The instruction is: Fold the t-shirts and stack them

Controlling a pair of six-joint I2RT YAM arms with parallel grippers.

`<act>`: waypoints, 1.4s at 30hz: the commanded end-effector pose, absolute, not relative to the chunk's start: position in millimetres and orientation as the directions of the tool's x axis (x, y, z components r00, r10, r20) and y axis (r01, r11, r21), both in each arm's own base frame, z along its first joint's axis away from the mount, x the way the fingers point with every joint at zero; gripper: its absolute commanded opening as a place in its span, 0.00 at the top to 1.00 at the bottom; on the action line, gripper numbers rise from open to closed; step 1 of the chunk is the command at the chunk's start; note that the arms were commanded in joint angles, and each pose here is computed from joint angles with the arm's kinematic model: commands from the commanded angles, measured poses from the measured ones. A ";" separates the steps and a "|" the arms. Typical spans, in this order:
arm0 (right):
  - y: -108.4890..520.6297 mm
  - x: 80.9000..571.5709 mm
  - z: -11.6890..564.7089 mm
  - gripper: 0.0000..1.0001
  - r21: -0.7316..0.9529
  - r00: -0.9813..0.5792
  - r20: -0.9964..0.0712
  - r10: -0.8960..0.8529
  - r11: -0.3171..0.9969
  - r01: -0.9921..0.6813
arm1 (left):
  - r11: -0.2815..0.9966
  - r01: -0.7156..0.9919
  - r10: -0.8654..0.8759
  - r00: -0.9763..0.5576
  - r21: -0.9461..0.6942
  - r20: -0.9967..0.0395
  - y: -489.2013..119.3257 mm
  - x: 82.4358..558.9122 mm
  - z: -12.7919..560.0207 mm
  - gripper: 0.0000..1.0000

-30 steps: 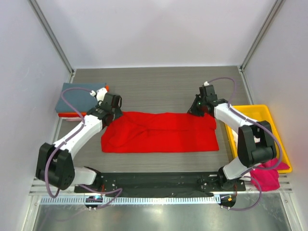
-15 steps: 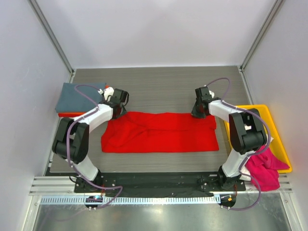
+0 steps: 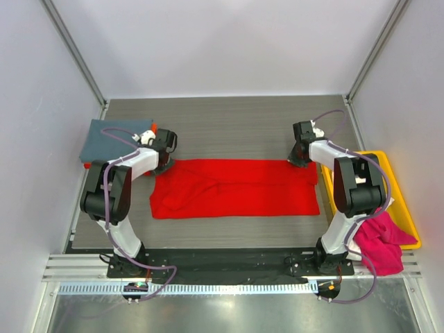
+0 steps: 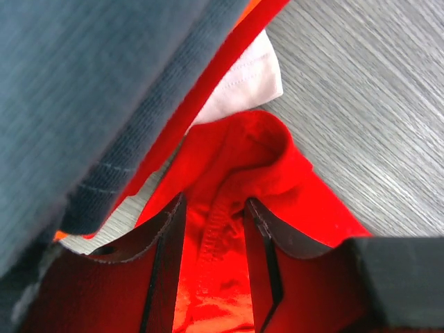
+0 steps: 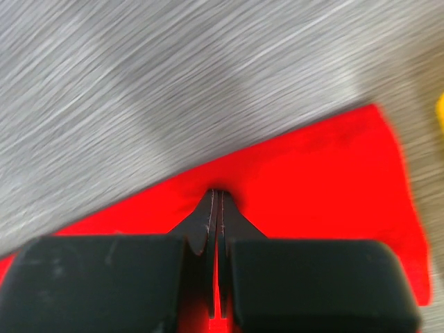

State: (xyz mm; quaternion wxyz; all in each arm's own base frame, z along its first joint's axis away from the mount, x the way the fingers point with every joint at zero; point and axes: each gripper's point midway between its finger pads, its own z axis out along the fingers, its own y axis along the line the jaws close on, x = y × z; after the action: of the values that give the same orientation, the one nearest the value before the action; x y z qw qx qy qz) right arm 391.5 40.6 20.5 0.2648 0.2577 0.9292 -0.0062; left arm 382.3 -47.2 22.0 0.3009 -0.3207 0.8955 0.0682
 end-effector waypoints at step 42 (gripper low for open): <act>446.5 362.3 111.5 0.57 0.653 -0.781 -0.623 -0.044 0.520 -0.550 | 0.833 -0.528 -0.518 -0.642 -0.164 -0.565 -84.2 415.2 67.8 1.00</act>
State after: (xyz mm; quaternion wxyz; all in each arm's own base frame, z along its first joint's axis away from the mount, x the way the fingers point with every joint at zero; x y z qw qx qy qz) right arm 352.6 424.0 81.5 0.2494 -0.1646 0.8572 0.4194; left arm 414.1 -87.4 64.2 0.3055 -0.2895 0.9071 0.0060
